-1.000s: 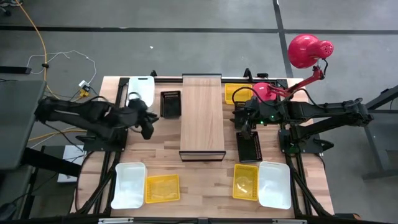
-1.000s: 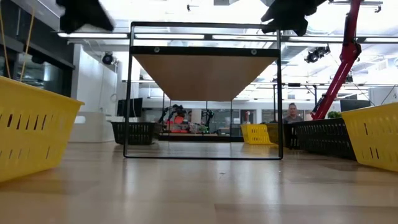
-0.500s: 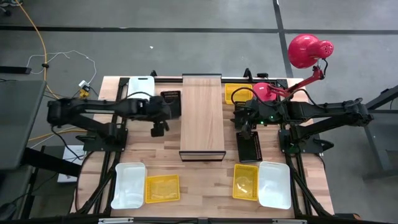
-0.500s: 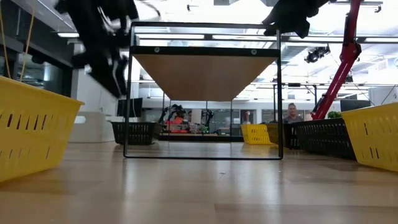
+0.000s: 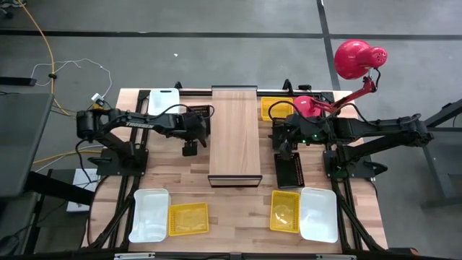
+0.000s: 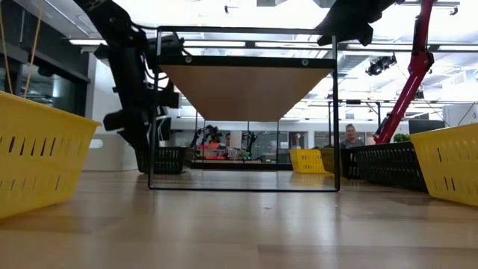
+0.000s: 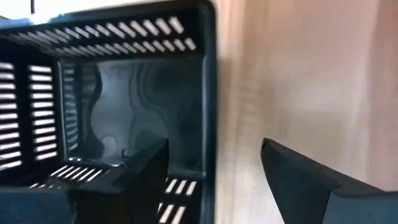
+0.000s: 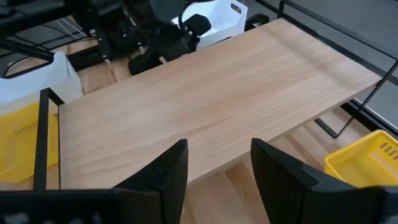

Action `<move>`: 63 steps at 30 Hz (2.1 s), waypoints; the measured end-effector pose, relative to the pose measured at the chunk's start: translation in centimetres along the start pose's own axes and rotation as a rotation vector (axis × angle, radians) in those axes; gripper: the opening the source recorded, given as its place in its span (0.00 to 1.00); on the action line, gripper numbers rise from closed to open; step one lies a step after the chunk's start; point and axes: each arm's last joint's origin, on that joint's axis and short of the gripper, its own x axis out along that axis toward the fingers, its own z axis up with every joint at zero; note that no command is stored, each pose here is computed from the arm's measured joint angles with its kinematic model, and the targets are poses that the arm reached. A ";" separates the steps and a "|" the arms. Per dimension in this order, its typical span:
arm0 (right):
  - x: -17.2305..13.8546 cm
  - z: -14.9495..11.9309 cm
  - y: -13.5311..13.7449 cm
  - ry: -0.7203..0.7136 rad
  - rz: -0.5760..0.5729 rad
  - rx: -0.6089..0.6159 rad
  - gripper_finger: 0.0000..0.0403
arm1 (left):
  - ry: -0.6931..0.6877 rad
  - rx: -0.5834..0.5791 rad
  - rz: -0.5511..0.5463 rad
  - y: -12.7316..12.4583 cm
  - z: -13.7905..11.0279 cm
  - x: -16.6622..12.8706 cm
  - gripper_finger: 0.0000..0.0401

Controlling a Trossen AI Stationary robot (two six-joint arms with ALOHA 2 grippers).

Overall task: Stack baskets on shelf by color
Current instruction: Put the top left black bin on the shelf

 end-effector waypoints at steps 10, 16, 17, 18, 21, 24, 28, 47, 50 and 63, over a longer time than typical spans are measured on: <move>0.0 0.0 0.0 0.000 0.000 0.018 0.40 | 0.034 0.027 0.010 0.3 -0.3 0.2 0.26; 0.0 0.0 0.0 0.000 0.000 0.016 0.40 | 0.041 -0.027 -0.058 0.4 0.3 -1.0 0.04; 0.0 0.0 0.0 0.000 0.000 0.016 0.40 | 0.036 -0.031 -0.064 0.4 0.5 -1.4 0.03; 0.0 0.0 0.0 0.000 0.000 0.016 0.40 | 0.026 -0.035 -0.065 0.4 0.7 -1.8 0.02; 0.0 0.0 0.0 0.001 0.003 0.015 0.40 | -0.012 -0.046 -0.057 0.5 1.1 -3.5 0.01; 0.0 0.0 0.0 0.001 0.003 0.014 0.40 | -0.049 -0.077 -0.038 0.8 1.2 -5.5 0.00; 0.0 0.0 0.0 0.000 0.003 0.015 0.40 | -0.096 -0.136 0.036 1.4 0.6 -8.3 0.00; -3.2 0.9 -1.0 -0.128 -0.003 0.032 0.40 | -0.540 -0.342 0.133 0.5 -2.6 -19.4 0.00; -4.0 1.1 -1.3 -0.172 -0.027 0.046 0.40 | -0.623 -0.276 0.113 -0.1 -1.1 -21.9 0.00; -4.6 1.2 -1.5 -0.192 -0.035 -0.076 0.40 | -0.713 0.822 0.022 -9.2 8.4 -26.1 0.00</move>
